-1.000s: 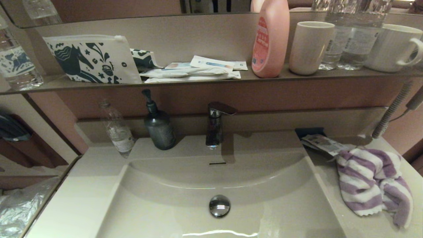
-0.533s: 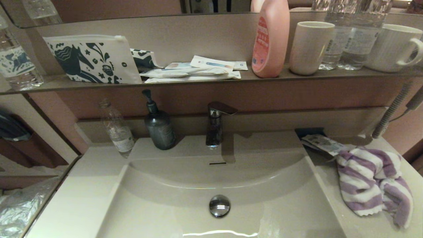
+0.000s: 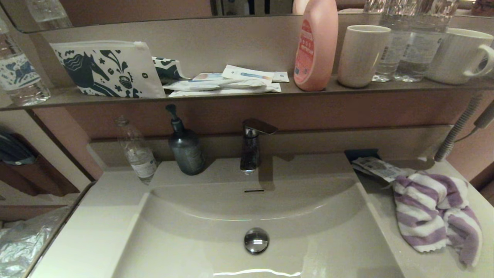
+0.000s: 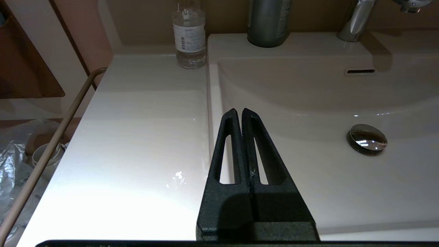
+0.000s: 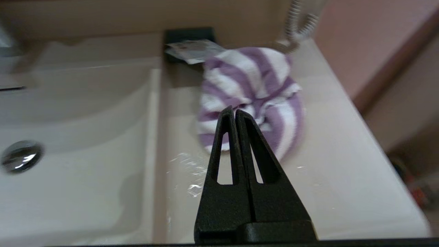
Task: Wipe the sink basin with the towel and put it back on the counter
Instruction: Pick up the cloth
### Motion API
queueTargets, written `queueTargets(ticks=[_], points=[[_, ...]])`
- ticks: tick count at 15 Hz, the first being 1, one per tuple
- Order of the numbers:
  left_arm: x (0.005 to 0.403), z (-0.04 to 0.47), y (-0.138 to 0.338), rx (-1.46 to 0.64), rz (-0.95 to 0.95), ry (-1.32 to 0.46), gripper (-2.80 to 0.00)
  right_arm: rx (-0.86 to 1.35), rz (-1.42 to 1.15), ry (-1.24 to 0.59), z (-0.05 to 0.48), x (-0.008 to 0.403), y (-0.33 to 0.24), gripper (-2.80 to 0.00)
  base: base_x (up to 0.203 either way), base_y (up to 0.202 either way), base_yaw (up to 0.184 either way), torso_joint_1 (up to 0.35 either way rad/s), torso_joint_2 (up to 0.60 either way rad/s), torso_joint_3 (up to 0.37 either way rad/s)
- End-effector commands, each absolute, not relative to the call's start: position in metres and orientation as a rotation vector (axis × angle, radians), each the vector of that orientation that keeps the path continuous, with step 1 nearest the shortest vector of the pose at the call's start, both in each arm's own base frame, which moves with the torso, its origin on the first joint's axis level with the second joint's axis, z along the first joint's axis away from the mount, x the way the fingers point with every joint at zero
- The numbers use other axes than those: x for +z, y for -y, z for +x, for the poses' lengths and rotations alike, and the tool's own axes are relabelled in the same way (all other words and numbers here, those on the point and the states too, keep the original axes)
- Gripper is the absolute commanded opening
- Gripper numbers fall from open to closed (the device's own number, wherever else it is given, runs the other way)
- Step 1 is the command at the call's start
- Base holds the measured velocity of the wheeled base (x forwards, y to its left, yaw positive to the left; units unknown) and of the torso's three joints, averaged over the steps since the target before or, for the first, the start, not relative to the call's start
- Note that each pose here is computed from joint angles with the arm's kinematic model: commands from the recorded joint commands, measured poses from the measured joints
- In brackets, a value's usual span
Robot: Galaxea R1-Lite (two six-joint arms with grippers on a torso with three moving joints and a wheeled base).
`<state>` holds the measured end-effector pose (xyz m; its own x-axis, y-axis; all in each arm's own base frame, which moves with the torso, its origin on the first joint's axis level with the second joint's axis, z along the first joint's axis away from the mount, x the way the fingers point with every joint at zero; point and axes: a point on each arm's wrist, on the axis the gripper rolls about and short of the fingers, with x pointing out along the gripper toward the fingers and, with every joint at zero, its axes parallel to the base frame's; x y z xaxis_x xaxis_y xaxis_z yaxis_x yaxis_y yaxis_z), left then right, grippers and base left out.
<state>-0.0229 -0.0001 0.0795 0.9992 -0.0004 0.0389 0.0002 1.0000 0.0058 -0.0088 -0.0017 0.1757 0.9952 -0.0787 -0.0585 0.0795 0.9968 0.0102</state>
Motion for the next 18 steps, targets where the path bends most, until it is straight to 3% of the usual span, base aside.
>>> queueTargets(ticks=[1, 6, 16, 17, 18], points=[[0.080, -0.023, 0.000, 0.000, 0.006, 0.038, -2.80, -0.121, 0.000, -0.216, 0.030, 0.196, 0.003, -2.80, 0.000, 0.000, 0.000, 0.000, 0.00, 0.000], [0.080, -0.023, 0.000, 0.000, 0.006, 0.038, -2.80, -0.172, -0.043, -0.478, 0.085, 0.210, 0.005, -2.80, 0.000, 0.000, 0.000, 0.000, 0.00, 0.000], [0.080, -0.023, 0.000, 0.000, 0.006, 0.038, -2.80, -0.304, -0.251, -0.875, 0.172, 0.178, 0.023, -2.80, 0.000, 0.000, 0.000, 0.000, 0.00, 0.000], [0.080, -0.023, 0.000, 0.000, 0.006, 0.038, -2.80, -0.305, -0.285, -0.893, 0.175, 0.178, 0.027, 0.00, 0.000, 0.000, 0.000, 0.000, 0.00, 0.000], [0.080, -0.023, 0.000, 0.000, 0.006, 0.038, -2.80, -0.308, -0.295, -0.899, 0.179, 0.179, 0.030, 0.00, 0.000, 0.000, 0.000, 0.000, 0.00, 0.000]])
